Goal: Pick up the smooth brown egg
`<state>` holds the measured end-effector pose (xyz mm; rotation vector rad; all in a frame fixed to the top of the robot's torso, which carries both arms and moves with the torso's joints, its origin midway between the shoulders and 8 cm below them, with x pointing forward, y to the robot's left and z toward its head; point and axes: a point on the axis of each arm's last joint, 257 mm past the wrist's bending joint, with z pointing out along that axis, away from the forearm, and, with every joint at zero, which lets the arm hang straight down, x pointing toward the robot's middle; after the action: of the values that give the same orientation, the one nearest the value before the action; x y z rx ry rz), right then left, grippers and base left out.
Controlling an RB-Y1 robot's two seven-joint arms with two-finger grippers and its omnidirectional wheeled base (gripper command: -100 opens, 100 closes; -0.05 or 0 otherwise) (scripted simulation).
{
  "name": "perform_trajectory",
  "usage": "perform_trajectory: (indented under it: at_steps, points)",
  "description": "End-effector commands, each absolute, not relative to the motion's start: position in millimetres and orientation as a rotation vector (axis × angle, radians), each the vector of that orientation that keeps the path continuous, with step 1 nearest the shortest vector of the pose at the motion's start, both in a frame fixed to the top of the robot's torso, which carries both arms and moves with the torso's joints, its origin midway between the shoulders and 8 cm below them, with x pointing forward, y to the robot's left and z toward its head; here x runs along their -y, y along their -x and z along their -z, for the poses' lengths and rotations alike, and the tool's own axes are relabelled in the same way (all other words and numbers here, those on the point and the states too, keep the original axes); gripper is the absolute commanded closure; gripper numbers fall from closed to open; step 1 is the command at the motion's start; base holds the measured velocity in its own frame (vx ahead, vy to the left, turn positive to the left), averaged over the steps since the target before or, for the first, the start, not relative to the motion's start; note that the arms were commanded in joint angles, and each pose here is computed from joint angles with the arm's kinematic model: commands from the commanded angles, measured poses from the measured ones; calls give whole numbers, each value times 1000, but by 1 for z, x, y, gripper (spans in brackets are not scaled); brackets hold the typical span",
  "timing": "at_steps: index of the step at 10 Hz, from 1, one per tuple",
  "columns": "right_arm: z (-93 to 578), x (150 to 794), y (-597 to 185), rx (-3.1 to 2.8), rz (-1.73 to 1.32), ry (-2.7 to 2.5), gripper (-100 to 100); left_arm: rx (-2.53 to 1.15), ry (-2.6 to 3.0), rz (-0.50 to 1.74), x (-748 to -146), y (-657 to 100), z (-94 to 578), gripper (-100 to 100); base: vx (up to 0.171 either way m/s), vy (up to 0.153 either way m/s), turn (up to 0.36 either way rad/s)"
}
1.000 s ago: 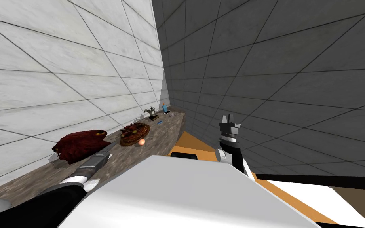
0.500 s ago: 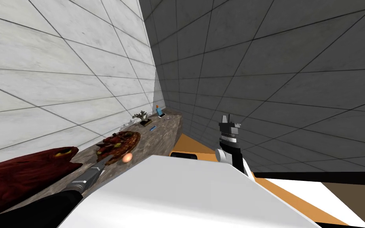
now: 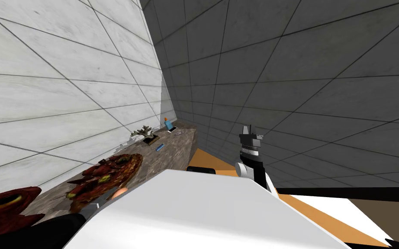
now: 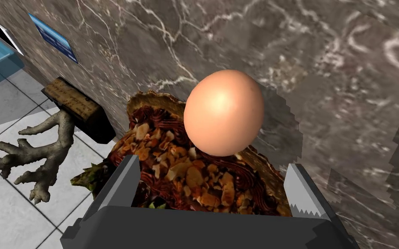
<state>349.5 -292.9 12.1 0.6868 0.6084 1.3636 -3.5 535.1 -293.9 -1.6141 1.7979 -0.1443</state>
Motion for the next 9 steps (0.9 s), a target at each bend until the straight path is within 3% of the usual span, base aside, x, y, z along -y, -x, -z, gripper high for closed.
perform_trajectory:
  at_steps: [1,4,5,6,9]
  points:
    - [-12,293,-350,-608,-1364,-687,0,-1835,1692,109,-530,31,308,-100,166,-5,-78]
    - [-12,293,-350,-608,-1364,-687,0,-1853,1740,96,-523,45,316,-100,90,7,-38]
    - [-12,293,-350,-608,-1364,-687,0,-1853,1744,96,-523,47,316,0,8,1,-1]
    - [-12,293,-350,-608,-1364,-687,0,-1847,1751,95,-524,48,325,-100,13,11,-42]
    - [-12,293,-350,-608,-1364,-687,0,-1842,1755,95,-526,48,330,-100,16,16,-38]
